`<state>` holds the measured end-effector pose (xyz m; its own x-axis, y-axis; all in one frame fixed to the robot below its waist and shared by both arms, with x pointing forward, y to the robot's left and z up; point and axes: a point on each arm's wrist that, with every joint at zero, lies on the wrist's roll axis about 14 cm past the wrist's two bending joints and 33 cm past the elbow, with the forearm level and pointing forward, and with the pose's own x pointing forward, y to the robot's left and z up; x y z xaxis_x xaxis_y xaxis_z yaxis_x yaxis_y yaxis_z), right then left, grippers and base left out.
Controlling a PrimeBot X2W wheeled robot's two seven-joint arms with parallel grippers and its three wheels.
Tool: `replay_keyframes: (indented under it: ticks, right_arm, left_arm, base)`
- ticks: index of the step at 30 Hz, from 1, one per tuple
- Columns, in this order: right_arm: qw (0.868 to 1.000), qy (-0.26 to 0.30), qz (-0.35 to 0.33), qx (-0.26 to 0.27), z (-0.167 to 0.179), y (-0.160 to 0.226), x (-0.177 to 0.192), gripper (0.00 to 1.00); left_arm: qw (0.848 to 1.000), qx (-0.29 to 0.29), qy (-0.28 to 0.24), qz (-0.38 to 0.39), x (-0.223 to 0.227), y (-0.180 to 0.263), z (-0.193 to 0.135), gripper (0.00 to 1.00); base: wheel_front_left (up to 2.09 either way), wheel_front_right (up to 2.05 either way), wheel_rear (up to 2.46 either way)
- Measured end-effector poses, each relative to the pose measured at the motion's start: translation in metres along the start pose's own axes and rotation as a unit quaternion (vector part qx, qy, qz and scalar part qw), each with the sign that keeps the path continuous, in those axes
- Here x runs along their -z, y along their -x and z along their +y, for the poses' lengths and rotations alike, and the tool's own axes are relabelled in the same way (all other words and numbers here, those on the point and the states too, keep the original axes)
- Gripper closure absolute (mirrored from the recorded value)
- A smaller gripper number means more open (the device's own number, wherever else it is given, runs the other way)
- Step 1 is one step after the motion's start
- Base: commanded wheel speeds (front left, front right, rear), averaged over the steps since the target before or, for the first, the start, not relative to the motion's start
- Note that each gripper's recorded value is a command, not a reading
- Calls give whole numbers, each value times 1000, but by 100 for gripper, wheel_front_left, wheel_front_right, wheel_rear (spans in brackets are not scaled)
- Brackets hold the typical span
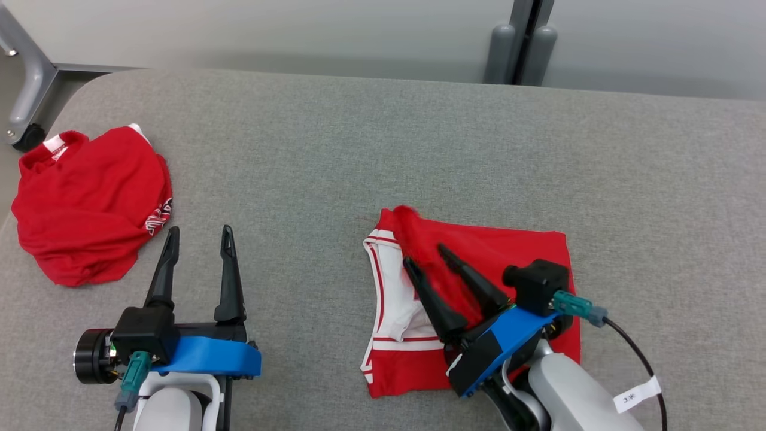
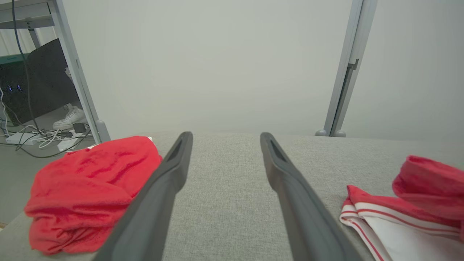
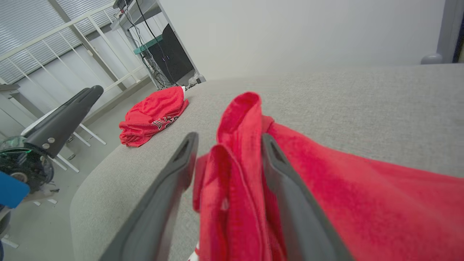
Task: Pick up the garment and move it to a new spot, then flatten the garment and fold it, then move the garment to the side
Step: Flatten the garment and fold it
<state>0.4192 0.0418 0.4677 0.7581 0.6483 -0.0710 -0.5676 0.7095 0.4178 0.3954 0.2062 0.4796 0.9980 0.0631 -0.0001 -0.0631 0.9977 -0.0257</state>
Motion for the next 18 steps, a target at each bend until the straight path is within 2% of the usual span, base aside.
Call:
replay_keyframes:
  ticks: [3, 9, 13, 18]
  right_arm:
    - [999, 7, -24, 20, -13, 2, -14, 0]
    - [991, 63, -85, 83, -54, 16, -60, 0]
    - [981, 96, -114, 127, -80, 41, -83, 0]
    - [966, 125, -130, 183, -107, 80, -95, 0]
  left_arm:
    - [1000, 7, 2, -2, -1, -2, -5, 0]
    - [1000, 24, 5, -9, -5, -5, -17, 0]
    - [999, 35, 7, -13, -8, -6, -25, 0]
    - [999, 47, 7, -11, -6, -5, -33, 0]
  base:
    - [0, 0, 0]
    - [0, 0, 0]
    - [0, 0, 0]
    - [0, 0, 0]
